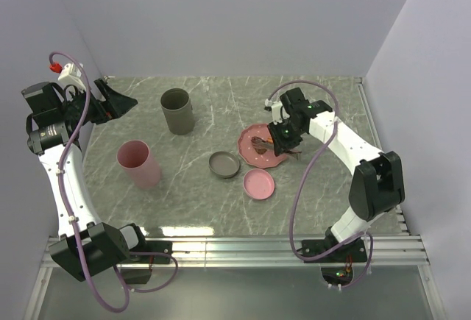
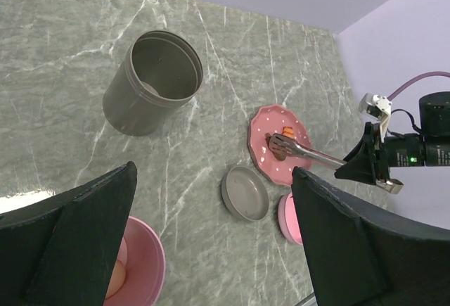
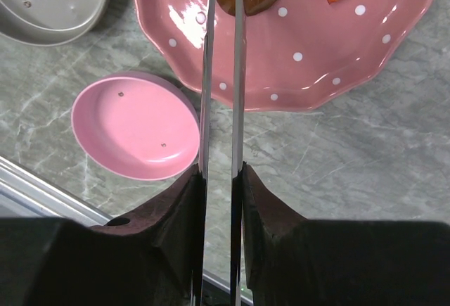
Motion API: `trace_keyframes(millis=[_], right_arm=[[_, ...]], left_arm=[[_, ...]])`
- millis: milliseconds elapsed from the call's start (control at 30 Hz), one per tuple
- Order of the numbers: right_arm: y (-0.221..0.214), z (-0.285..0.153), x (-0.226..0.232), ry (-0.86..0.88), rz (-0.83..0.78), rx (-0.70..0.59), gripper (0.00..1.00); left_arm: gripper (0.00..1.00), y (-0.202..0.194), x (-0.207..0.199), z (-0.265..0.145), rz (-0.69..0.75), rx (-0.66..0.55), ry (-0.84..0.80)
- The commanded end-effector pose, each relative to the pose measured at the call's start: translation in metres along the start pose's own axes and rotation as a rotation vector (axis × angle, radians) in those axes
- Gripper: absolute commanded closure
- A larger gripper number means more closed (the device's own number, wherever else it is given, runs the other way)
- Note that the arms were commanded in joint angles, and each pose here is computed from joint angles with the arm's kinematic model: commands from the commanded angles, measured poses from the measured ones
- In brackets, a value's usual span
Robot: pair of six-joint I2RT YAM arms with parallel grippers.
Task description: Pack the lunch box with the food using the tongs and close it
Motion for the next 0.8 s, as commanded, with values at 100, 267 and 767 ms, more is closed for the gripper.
trace_keyframes(millis=[100, 267, 767], right_arm=[[0.02, -0.041, 0.018, 0.054, -0.059, -0.143, 1.0], [0.03, -0.063, 0.03, 0.099, -0.091, -0.21, 1.0], [0.146, -0.126, 0.134, 0.369, -0.329, -0.543, 1.0]], left_arm=[[0.02, 0.009, -0.006, -0.005, 0.047, -0.028, -0.007], [0.02, 0.011, -0.007, -0.005, 0.041, -0.032, -0.015], [0.02, 0.017, -0.014, -0.004, 0.057, -0.087, -0.06]])
Point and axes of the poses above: each gripper's point midway between its finger pads, its own z axis out along the fingers, its own x axis along the line the jaws close on, y = z × x, the point moved 3 cm from there along -z, back along the fingers, and after that the axes turned 11 degrees about z, right-handed, at the moved point
